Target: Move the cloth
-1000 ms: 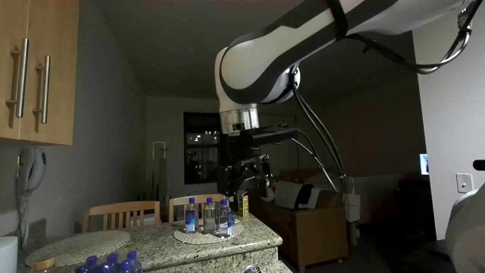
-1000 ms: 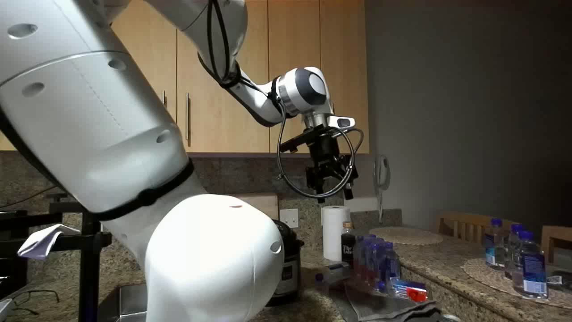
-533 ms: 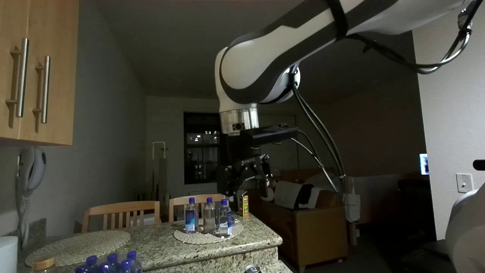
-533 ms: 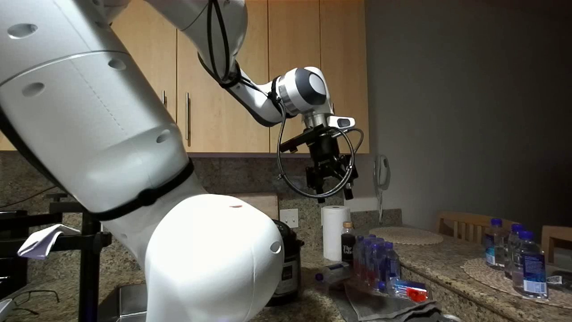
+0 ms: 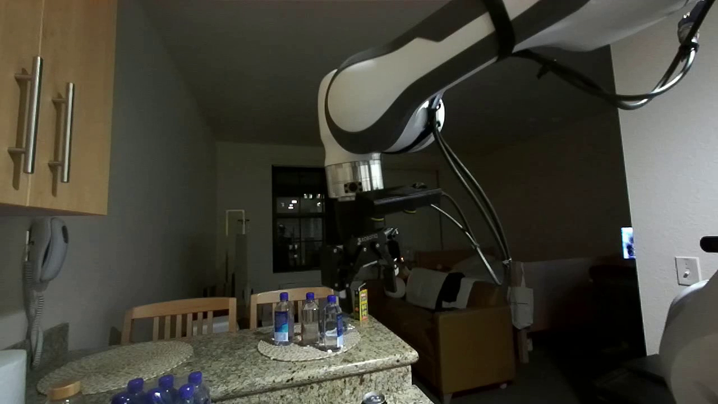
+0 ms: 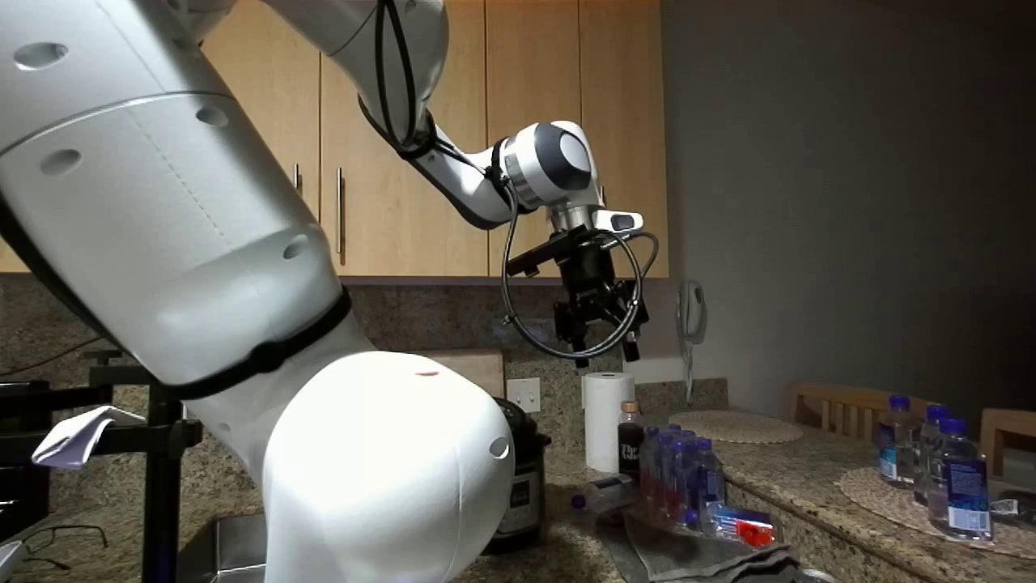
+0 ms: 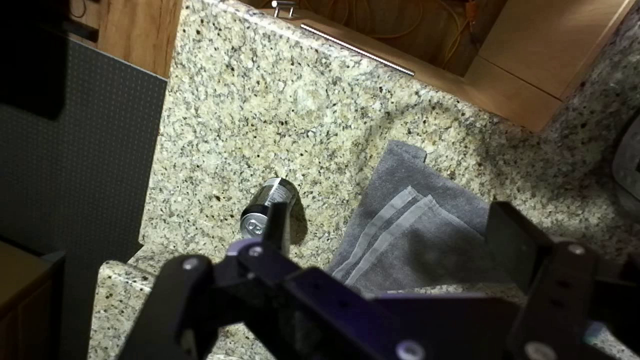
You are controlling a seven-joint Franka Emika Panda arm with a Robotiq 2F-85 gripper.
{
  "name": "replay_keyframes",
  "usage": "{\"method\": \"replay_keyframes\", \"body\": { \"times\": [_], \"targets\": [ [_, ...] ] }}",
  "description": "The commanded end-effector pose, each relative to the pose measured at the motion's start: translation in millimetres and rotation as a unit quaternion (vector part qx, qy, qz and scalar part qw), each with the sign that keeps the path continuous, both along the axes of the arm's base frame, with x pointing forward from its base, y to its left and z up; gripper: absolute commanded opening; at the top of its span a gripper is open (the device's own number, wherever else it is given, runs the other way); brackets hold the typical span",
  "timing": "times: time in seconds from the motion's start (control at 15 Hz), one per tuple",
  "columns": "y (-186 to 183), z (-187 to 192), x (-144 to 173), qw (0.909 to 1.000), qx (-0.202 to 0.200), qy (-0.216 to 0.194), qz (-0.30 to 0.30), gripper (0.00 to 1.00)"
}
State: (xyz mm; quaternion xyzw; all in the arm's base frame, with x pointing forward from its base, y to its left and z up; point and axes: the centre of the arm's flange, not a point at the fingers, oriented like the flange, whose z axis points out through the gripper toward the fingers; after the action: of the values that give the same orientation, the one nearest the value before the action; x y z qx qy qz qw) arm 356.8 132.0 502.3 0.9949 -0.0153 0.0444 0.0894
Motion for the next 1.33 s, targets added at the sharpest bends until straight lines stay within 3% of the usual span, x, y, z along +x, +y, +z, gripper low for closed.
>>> {"method": "replay_keyframes", "body": {
  "times": [0.0,0.2,0.73,1.07,1.27],
  "targets": [
    [0.0,0.0,0.0,1.0000,0.000,0.000,0.000,1.00],
    [11.0,-17.3,23.9,0.9999,-0.003,0.000,0.012,1.00],
    [11.4,-92.2,145.2,0.9987,0.026,-0.036,0.026,1.00],
    [-0.1,-150.4,196.2,0.9972,0.064,0.028,-0.027,1.00],
    [1.6,-178.2,210.0,0.9908,0.093,0.070,-0.070,1.00]
  ]
}}
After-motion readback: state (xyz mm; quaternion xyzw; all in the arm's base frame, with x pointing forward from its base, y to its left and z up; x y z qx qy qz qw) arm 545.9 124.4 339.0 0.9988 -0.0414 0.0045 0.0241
